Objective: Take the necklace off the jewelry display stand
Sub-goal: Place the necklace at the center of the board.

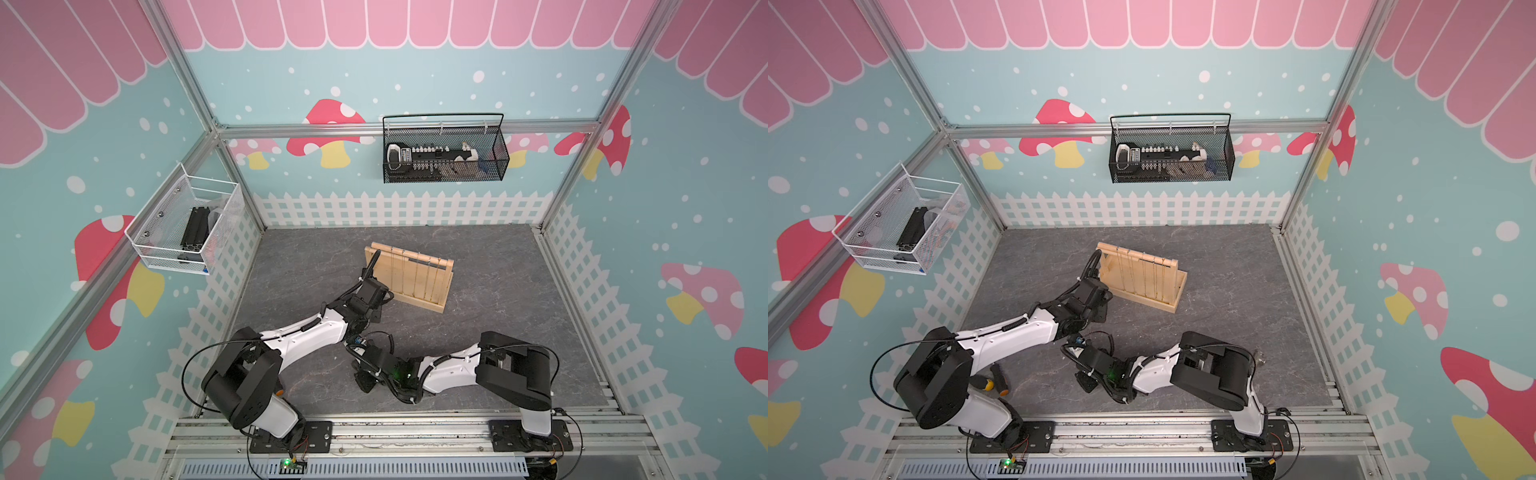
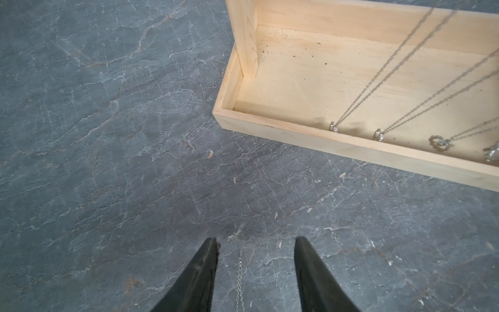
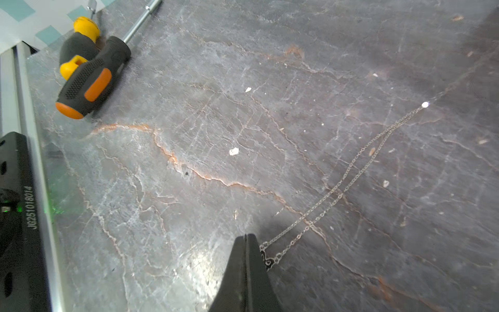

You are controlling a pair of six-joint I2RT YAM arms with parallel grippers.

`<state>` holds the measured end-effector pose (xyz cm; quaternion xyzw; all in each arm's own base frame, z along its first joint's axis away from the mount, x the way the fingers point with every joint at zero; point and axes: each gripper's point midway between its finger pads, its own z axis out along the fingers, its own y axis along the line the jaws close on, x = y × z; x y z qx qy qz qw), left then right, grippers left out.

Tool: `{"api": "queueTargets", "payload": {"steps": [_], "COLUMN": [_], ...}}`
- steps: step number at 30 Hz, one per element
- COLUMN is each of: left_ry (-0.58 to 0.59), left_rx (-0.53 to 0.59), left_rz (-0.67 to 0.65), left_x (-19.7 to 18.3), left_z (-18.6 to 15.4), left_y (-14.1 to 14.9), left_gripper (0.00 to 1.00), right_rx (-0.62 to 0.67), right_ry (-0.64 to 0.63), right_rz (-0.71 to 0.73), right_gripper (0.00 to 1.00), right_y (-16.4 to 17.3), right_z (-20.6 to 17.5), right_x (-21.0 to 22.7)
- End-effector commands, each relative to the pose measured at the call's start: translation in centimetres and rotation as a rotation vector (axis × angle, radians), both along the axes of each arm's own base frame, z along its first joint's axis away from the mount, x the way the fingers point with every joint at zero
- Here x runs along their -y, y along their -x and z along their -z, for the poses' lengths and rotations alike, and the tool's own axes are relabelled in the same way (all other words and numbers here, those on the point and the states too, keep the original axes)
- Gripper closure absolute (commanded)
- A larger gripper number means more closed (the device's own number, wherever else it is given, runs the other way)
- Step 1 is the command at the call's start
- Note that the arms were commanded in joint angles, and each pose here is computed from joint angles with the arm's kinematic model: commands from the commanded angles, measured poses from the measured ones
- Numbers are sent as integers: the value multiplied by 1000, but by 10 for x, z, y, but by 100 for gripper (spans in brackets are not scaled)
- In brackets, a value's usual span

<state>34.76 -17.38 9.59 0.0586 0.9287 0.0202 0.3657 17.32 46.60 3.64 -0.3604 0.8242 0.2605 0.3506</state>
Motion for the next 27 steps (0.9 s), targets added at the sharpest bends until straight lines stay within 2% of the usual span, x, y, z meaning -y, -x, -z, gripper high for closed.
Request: {"api": "queueTargets", "payload": {"steps": [1, 10, 27], "left_ry": [0, -3, -32], "left_rx": [7, 6, 9], "left_rz": [8, 11, -4], "left_x": [-2, -2, -3], "left_z": [-1, -1, 1], "left_y": [1, 1, -17], "left_gripper": [52, 52, 49], "right_rx": [-6, -21, -94], "right_ry": [65, 84, 21], "right_rz": [54, 79, 70], "right_gripper": [100, 100, 100], "right_y": [-9, -10, 12], "right_z": [14, 24, 36], "right_x": [8, 16, 19]}}
